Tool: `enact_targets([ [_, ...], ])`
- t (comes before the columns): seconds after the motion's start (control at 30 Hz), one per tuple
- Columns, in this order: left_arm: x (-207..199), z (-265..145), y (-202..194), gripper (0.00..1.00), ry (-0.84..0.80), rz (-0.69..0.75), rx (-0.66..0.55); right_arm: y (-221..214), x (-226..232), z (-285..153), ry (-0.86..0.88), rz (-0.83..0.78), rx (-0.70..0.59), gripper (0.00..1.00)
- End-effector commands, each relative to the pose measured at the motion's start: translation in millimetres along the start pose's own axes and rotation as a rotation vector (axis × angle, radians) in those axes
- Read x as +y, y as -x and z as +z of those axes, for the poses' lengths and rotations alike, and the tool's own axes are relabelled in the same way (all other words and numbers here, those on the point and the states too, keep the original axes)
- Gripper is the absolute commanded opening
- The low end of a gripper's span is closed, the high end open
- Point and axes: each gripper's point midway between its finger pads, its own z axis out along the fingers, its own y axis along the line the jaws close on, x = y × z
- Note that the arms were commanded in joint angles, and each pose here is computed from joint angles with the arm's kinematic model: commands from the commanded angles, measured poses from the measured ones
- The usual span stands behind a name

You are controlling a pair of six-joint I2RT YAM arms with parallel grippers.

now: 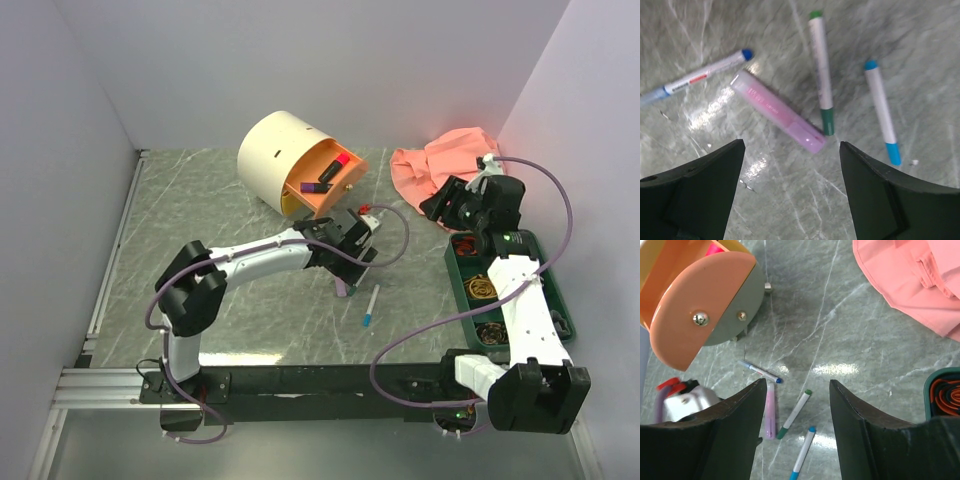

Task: Sort the stationery into containers
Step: Pick up the pen from the center of the board.

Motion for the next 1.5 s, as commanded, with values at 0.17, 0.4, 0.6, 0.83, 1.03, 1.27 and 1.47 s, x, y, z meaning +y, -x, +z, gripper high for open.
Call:
enact_targets([
  [0.17, 12, 32, -22, 0.84, 0.013, -0.123, 0.098, 10, 2, -1, 0.033, 0.011, -0.042, 0.61],
  [0.4, 12, 59, -24, 0.81, -0.002, -0.146, 0.136, 4, -10, -1, 0.016, 0.031, -0.03, 0.62],
  [0.6, 11, 69, -39, 0.71, -0.021, -0.143, 0.177, 1, -20, 2, -0.004, 0.056, -0.013, 0.62],
  [0.83, 6, 70, -65, 0.41, -0.059, -0.135, 0.236, 6, -24, 8, -0.01, 0.081, -0.002, 0.61],
  [1.03, 6, 69, -93, 0.33, -0.076, -0.129, 0.301, 10, -25, 10, -0.011, 0.106, -0.001, 0.62],
  [1.27, 4, 66, -85, 0.01, -0.112, -0.042, 0.298, 11, -25, 7, -0.014, 0.126, -0.003, 0.61],
  [1.47, 1, 16, -41, 0.01, -0.182, 0.065, 0.227, 19, -24, 2, -0.019, 0.091, -0.037, 0.61],
])
